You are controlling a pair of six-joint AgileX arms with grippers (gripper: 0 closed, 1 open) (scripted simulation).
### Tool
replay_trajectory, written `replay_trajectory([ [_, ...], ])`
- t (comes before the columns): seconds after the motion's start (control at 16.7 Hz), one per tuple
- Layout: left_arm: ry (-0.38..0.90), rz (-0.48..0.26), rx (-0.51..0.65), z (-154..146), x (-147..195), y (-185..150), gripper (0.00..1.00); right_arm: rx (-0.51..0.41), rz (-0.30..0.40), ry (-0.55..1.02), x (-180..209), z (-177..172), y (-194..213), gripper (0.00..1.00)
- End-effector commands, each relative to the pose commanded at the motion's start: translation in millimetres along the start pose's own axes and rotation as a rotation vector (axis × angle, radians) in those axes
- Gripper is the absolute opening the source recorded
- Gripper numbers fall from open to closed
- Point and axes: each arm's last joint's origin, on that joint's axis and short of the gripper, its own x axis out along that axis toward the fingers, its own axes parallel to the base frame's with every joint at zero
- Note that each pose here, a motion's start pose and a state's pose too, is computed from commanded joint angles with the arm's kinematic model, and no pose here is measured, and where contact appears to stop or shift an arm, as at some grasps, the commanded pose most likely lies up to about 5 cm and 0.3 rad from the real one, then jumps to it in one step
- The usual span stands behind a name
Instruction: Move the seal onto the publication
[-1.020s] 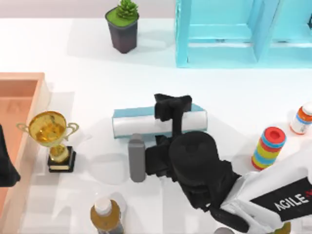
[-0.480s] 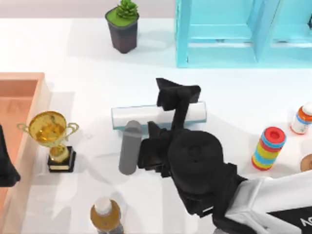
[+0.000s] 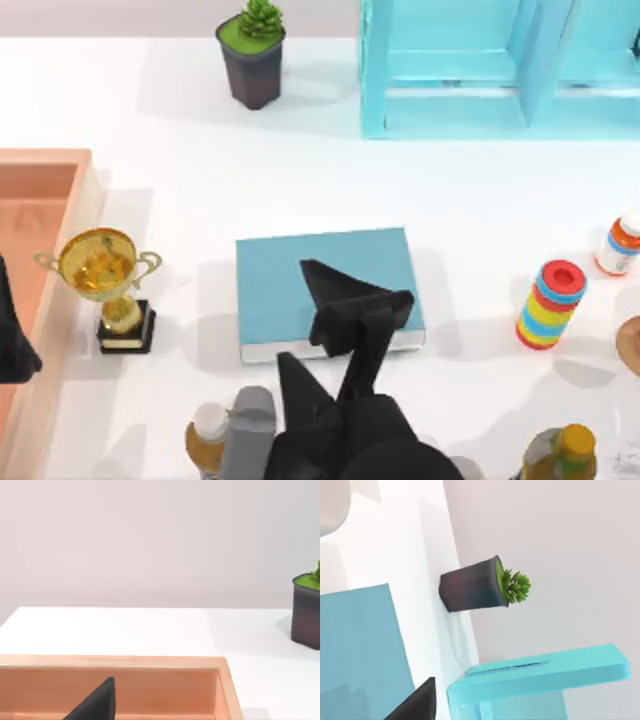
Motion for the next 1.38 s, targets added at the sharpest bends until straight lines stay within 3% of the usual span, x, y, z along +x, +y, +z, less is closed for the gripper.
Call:
replay_trajectory([
  [0.3, 0.000, 0.000, 0.000, 0, 0, 0, 1.00, -0.170, 0.101, 0.049, -15, -17, 49, 1.00],
  [0.72, 0.000, 0.000, 0.000, 0, 0, 0, 1.00, -0.154, 0.101, 0.042, -16, -15, 47, 1.00],
  [0.9, 0.000, 0.000, 0.000, 0, 0, 0, 1.00, 0.009, 0.078, -0.001, -18, -6, 21, 1.00],
  [1.08, 0.000, 0.000, 0.000, 0, 0, 0, 1.00, 0.271, 0.026, 0.003, -13, -20, -28, 1.00],
  [1.38, 0.000, 0.000, 0.000, 0, 0, 0, 1.00, 0.726, -0.131, 0.071, -21, -112, -105, 1.00],
])
